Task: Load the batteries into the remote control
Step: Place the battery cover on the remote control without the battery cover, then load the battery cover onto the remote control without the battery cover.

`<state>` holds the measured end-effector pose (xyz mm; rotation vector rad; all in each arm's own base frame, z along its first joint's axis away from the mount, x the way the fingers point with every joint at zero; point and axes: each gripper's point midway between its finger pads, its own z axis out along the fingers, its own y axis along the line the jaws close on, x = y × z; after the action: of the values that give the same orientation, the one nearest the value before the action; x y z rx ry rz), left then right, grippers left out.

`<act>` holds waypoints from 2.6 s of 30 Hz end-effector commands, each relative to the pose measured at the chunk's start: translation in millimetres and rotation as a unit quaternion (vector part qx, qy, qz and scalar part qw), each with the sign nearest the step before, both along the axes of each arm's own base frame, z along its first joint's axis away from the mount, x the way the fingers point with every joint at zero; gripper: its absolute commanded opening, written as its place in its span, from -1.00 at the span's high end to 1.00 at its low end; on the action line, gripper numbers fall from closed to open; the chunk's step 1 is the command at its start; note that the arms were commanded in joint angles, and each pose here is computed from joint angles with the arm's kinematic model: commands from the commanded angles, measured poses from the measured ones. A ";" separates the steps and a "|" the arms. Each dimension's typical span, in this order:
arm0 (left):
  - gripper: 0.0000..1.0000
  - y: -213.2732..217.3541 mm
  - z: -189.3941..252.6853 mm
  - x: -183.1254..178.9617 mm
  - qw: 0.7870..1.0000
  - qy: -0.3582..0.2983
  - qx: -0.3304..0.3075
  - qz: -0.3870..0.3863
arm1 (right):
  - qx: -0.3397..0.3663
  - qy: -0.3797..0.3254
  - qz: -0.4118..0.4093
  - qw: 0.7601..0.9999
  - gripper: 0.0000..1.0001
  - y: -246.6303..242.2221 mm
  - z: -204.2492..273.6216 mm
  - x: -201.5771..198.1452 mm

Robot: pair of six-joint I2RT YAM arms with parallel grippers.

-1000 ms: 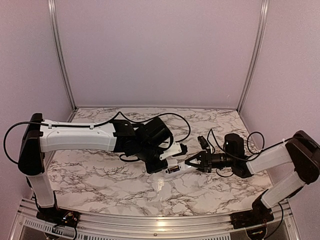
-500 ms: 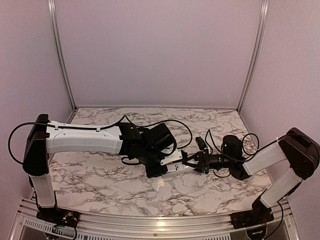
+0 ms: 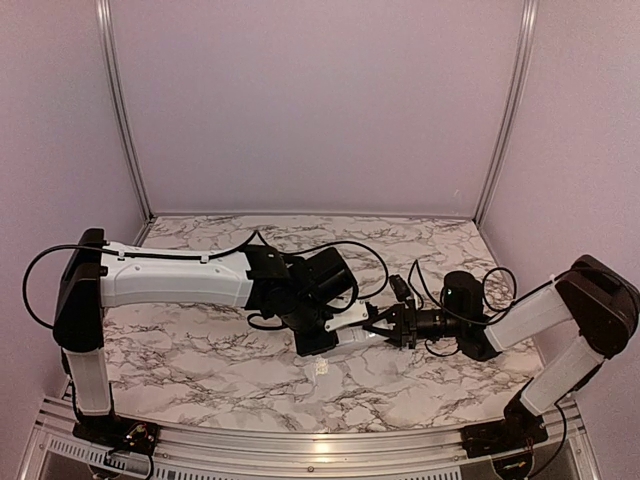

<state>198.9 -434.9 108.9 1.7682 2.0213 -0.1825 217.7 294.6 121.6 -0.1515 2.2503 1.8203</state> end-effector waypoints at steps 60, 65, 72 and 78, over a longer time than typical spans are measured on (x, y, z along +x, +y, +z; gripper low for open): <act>-0.26 6.4 35.4 -3.6 0.999 -0.003 -0.041 -0.014 | 0.056 -0.015 0.012 0.998 1.00 1.5 22.3 -5.8; -0.46 3.4 75.2 -0.9 0.993 -0.023 -0.111 -0.014 | 0.065 -0.019 0.013 0.998 1.00 0.6 27.3 -7.1; -0.98 20.6 142.2 2.2 0.965 -0.071 -0.254 0.019 | 0.083 -0.041 0.018 0.996 1.00 -0.2 43.0 -7.6; -0.98 60.6 171.9 17.9 0.924 -0.103 -0.352 0.110 | 0.092 -0.063 0.032 0.993 1.00 0.0 56.5 -11.7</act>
<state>198.2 -386.3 252.2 1.3011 1.7190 -0.4834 208.0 294.0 149.7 -0.1903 2.1200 1.9567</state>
